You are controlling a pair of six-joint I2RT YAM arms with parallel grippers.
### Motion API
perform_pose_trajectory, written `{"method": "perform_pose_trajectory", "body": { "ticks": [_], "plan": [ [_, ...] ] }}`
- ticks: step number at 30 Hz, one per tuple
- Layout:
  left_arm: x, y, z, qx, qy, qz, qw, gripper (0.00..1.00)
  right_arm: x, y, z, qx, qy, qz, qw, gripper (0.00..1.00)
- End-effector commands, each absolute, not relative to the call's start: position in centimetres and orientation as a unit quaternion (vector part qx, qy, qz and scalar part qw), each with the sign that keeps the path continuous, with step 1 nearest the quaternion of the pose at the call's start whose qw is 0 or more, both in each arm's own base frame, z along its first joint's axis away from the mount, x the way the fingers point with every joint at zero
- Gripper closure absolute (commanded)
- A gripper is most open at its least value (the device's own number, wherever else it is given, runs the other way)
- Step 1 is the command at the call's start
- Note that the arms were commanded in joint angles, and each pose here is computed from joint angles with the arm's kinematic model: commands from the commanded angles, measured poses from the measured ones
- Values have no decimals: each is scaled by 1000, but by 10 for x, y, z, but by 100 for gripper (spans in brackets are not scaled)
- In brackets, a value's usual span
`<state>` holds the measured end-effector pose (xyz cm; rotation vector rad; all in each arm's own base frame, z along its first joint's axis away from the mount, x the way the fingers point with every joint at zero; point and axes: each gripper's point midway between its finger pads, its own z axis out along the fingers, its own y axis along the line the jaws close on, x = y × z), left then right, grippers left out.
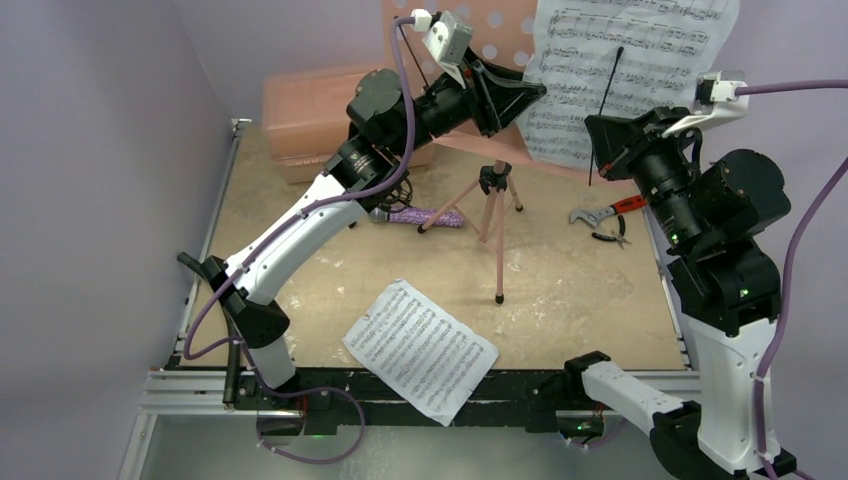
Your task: Set up the instrument practice props
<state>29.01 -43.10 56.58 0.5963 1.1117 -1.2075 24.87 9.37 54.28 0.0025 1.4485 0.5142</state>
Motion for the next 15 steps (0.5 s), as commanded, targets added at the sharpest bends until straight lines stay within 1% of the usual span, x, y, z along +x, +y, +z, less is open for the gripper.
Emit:
{"method": "perform_pose_trajectory", "body": {
  "ticks": [1,10,15],
  "plan": [
    [276,-417,600,258,447,-537,668,71,247,99,554,-7,639,250,728,90],
    [266,-408,607,257,435,-543,671,55,242,92,562,4,628,243,740,80],
    [263,-401,609,251,434,-541,675,47,243,89,563,8,625,236,744,73]
  ]
}}
